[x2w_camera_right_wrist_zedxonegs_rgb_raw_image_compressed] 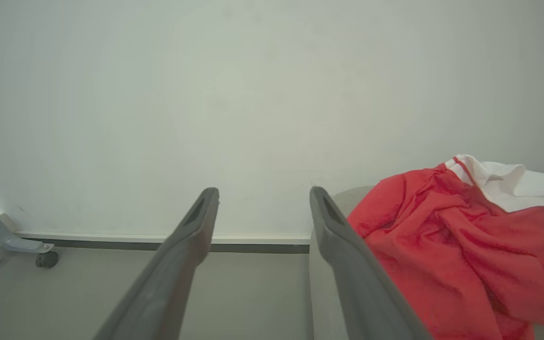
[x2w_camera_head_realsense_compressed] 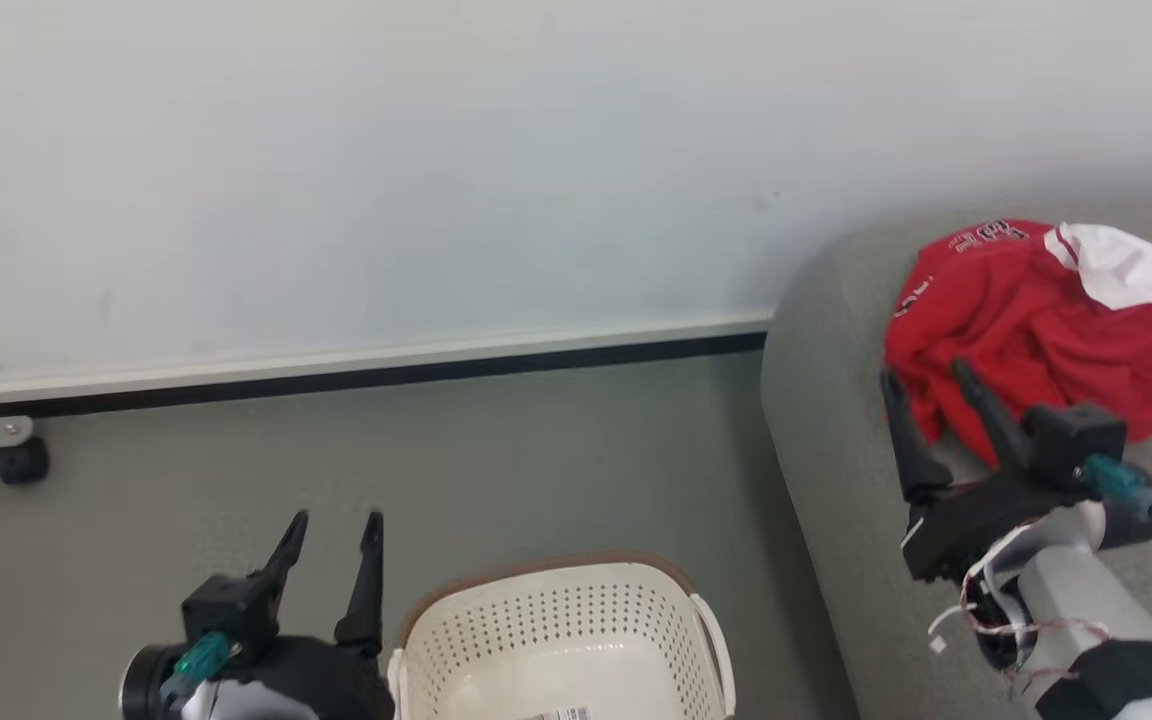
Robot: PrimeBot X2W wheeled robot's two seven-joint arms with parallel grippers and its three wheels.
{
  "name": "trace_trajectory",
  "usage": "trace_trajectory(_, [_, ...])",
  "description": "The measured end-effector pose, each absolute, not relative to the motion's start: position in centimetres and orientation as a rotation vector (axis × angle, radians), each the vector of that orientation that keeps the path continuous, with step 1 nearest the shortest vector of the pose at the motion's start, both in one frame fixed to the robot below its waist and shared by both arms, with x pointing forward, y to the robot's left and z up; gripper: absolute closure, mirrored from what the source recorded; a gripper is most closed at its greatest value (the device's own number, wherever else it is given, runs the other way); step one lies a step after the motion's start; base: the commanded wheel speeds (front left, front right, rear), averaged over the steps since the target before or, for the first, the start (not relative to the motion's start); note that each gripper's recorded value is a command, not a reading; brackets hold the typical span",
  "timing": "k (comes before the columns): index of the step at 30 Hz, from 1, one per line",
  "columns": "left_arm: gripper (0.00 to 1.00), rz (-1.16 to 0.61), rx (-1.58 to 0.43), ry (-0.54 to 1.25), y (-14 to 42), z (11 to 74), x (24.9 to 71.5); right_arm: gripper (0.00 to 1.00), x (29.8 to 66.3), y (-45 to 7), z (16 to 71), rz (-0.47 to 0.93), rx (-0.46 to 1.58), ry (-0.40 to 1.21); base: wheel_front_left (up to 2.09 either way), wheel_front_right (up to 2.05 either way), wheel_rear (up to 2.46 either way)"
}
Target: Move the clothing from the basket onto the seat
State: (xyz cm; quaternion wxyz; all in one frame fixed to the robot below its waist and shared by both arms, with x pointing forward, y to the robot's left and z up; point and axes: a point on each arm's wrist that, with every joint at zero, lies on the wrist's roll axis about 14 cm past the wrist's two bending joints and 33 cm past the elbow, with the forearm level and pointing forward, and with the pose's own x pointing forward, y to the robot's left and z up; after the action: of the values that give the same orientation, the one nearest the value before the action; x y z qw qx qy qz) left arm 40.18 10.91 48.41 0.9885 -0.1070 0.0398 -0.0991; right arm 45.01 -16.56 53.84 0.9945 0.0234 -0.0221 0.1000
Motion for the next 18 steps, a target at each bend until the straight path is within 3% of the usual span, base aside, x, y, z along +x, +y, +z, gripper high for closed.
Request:
trace_trajectory(8, [0.0, -0.074, -0.234, 0.044, 15.7, 48.8, 37.0, 0.0, 42.6, -12.6, 55.4, 0.264, 0.088, -0.12, 0.0, 0.0, 0.0])
trace_trajectory(18, [0.0, -0.011, -0.23, 0.014, 17.4, 48.9, 34.5, 0.0, 38.8, -13.1, 54.1, 0.202, 0.125, -0.128, 0.0, 0.0, 0.0])
